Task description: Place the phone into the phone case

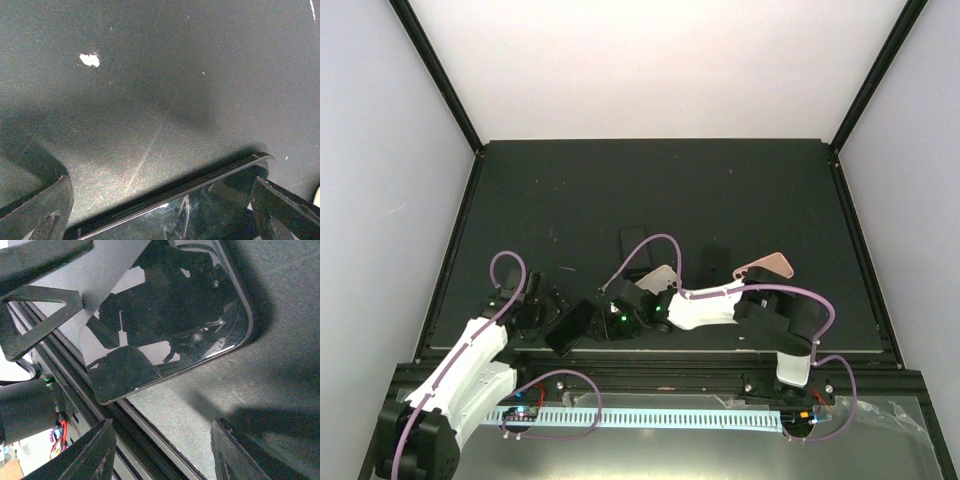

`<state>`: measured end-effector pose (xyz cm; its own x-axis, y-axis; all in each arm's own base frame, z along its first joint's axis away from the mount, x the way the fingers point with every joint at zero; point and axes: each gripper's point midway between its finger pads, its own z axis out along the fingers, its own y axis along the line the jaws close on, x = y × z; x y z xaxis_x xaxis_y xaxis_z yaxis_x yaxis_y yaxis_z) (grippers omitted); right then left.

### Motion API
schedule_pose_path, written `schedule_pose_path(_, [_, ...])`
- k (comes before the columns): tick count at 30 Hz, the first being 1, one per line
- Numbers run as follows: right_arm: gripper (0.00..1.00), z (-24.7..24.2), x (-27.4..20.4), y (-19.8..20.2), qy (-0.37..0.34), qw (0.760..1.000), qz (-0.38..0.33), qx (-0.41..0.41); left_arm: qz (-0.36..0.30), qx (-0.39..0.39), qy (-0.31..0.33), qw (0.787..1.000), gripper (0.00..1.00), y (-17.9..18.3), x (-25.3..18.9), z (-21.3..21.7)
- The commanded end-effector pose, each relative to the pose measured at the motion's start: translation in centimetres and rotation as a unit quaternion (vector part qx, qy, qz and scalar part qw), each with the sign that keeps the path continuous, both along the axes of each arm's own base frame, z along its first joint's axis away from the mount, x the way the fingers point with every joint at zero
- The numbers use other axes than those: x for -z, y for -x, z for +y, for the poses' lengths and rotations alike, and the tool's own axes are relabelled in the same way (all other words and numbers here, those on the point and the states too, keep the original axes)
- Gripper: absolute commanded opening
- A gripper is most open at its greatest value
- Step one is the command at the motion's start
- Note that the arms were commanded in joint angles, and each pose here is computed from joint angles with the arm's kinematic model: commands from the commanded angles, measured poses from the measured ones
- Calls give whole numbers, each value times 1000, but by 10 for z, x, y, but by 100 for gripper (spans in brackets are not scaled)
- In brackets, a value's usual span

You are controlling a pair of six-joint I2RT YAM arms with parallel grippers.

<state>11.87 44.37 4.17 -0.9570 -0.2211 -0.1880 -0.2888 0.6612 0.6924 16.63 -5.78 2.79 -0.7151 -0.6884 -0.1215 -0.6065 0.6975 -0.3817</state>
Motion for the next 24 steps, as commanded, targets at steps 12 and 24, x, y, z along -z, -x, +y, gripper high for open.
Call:
schedule_pose_path(12, [53,14,21,-33,-22,997,36,70,42,51,107,992,99,17,16,-38])
schedule_pose_path(24, [47,25,9,-90,-52,994,-21,91,16,52,168,984,98,0,9,-58])
